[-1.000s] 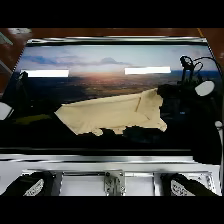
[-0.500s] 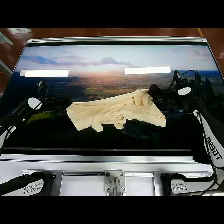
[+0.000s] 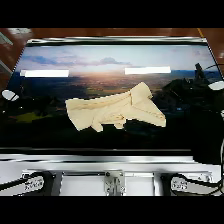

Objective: Fold the shirts.

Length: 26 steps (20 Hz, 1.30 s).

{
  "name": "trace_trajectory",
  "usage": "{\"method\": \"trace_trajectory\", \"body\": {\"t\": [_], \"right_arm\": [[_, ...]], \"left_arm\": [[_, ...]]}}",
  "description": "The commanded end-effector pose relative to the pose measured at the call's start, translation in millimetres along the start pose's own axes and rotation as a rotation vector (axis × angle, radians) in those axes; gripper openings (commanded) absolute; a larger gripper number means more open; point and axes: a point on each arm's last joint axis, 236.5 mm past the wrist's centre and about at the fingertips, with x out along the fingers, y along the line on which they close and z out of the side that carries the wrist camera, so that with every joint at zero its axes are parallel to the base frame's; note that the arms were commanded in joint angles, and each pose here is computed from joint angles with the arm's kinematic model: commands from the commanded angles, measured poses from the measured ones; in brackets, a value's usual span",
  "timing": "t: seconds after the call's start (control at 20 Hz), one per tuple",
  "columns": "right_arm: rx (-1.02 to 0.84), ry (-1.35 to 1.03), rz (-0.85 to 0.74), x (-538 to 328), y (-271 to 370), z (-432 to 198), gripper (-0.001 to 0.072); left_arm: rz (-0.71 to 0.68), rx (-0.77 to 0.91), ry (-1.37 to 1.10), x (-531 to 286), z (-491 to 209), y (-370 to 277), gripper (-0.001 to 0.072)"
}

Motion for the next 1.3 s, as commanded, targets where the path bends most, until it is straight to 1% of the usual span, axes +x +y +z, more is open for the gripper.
{"method": "trace_trajectory", "body": {"t": [0.0, 0.1, 0.3, 0.45, 0.6, 0.7, 0.75, 0.8, 0.85, 0.9, 0.95, 1.0, 1.1, 1.25], "right_arm": [[0.054, 0.227, -0.046, -44, -46, -58, 0.0518], [0.123, 0.272, -0.039, -45, -60, -80, 0.0518], [0.179, 0.261, -0.033, -26, -66, -94, 0.0518], [0.156, 0.242, -0.044, -16, -62, -91, 0.0518], [0.145, 0.246, -0.046, -14, -60, -92, 0.0518], [0.142, 0.250, -0.052, -14, -61, -93, 0.0518], [0.142, 0.250, -0.053, -14, -62, -93, 0.0518], [0.142, 0.252, -0.055, -14, -62, -93, 0.0518], [0.145, 0.257, -0.061, -15, -63, -94, 0.0518], [0.144, 0.276, -0.079, -16, -67, -99, 0.0539], [0.140, 0.310, -0.110, -19, -74, -107, 0.0655], [0.136, 0.352, -0.151, -23, -83, -117, 0.0676], [0.143, 0.417, -0.239, -33, -101, -132, 0.0676], [0.178, 0.461, -0.260, -33, -108, -142, 0.0676]], "left_arm": [[0.031, -0.032, 0.195, -1, -47, 36, 0.0602], [0.030, -0.065, 0.201, 16, -62, 43, 0.0606], [-0.057, -0.102, 0.158, 51, -72, 25, 0.0605], [-0.099, -0.117, 0.178, 70, -78, 11, 0.0604], [-0.113, -0.130, 0.191, 85, -83, 4, 0.0603], [-0.121, -0.129, 0.189, 92, -86, -2, 0.0585], [-0.122, -0.129, 0.190, 94, -87, -4, 0.0514], [-0.119, -0.125, 0.190, 96, -89, -5, 0.0323], [-0.119, -0.120, 0.193, 97, -90, -5, 0.0156], [-0.122, -0.104, 0.194, 96, -90, -6, 0.0061], [-0.125, -0.090, 0.195, 95, -91, -7, 0.0035], [-0.130, -0.074, 0.194, 93, -91, -9, 0.0035], [-0.143, -0.036, 0.192, 89, -91, -12, 0.0035], [-0.158, -0.004, 0.173, 81, -88, -19, 0.0035]]}}
